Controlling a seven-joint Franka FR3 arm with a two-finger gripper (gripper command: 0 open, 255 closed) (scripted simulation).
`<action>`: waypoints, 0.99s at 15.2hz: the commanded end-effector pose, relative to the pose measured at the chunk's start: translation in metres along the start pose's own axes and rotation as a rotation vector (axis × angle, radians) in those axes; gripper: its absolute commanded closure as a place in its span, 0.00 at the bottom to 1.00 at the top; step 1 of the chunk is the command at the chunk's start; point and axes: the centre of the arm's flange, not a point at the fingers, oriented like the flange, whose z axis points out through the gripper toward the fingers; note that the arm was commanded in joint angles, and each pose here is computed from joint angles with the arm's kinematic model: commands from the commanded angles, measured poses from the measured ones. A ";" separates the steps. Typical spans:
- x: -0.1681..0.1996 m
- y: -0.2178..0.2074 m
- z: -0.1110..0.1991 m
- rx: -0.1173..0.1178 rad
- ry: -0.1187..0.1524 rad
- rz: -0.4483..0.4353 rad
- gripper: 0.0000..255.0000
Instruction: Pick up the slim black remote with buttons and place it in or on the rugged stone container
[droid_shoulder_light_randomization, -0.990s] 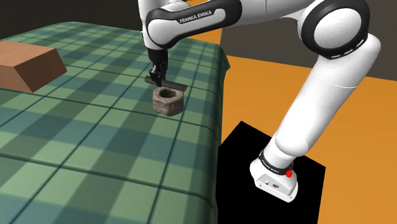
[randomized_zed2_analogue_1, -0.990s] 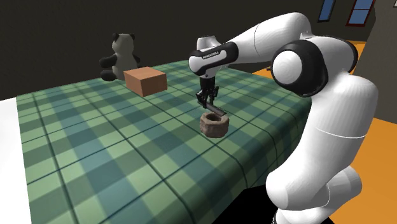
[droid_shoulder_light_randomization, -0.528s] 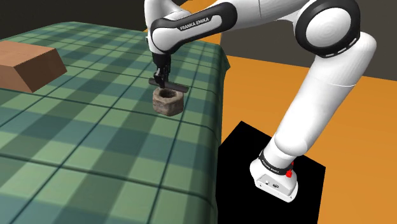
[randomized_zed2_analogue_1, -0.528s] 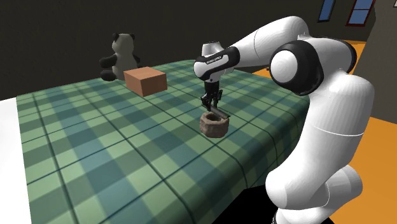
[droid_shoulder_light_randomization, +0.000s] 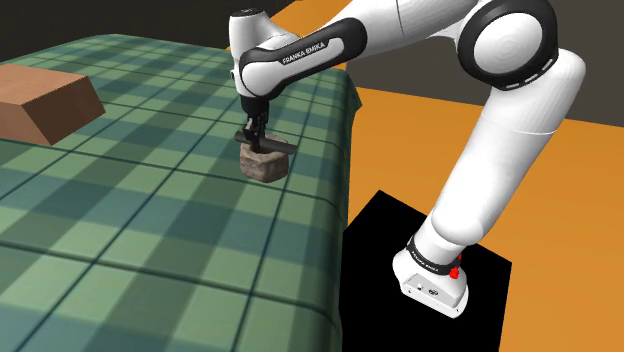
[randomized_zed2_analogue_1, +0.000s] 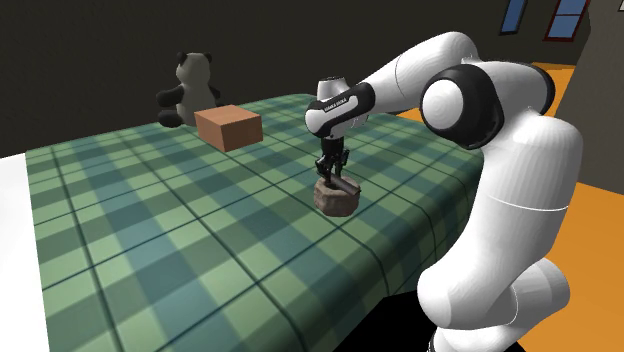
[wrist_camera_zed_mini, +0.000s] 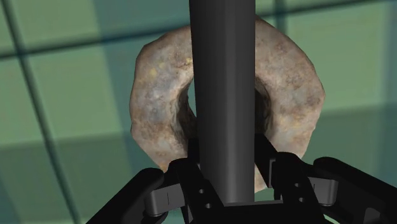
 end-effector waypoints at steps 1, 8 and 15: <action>0.000 0.000 0.001 0.000 0.001 0.000 1.00; 0.000 0.000 0.001 0.000 0.001 0.000 0.00; 0.000 0.000 -0.049 0.000 0.001 0.000 0.00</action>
